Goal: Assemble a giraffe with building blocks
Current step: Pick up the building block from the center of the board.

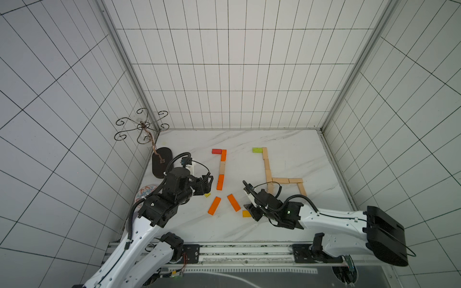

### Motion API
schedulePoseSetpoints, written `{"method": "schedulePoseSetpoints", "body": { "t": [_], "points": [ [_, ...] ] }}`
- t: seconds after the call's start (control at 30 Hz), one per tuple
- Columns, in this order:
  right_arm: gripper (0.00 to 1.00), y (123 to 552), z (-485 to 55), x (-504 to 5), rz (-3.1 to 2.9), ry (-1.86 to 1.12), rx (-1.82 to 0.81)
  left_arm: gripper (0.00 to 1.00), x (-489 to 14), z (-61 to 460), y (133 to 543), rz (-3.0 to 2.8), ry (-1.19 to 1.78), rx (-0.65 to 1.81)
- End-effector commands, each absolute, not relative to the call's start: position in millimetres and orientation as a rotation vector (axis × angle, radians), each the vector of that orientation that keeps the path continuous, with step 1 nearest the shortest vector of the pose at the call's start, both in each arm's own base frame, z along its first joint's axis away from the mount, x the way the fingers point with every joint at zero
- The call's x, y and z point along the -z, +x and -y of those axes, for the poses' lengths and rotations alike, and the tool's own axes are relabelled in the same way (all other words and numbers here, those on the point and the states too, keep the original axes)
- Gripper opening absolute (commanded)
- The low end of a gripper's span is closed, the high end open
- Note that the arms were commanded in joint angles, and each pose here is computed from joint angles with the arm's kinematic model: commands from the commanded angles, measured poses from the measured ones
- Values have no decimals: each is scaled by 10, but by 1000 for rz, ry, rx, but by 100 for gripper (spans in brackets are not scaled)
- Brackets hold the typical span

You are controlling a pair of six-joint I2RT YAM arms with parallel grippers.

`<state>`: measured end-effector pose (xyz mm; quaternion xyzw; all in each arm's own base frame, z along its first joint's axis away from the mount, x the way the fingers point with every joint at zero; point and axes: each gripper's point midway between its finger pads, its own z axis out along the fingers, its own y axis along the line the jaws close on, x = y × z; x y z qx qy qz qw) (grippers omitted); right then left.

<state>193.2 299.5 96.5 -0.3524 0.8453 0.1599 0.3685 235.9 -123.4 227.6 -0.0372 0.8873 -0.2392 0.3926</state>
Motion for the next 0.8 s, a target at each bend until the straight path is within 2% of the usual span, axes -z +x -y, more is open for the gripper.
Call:
{"method": "schedulePoseSetpoints", "body": {
  "t": [0.0, 0.27, 0.4, 0.77],
  "points": [
    [51, 2118, -3350, -1365, -2125, -897, -503, 80, -2088, 1149, 2324, -2290, -257, 622],
    [56, 2226, -3515, -1096, -2212, -968, -446, 80, -1725, 1162, 2163, -2367, -351, 686],
    [60, 2285, -3599, -944, -2247, -1019, -403, 86, -1609, 1207, 2087, -2388, -366, 741],
    [61, 2422, -3750, -597, -2344, -1114, -370, 86, -1482, 1193, 2006, -2412, -382, 750]
  ]
}}
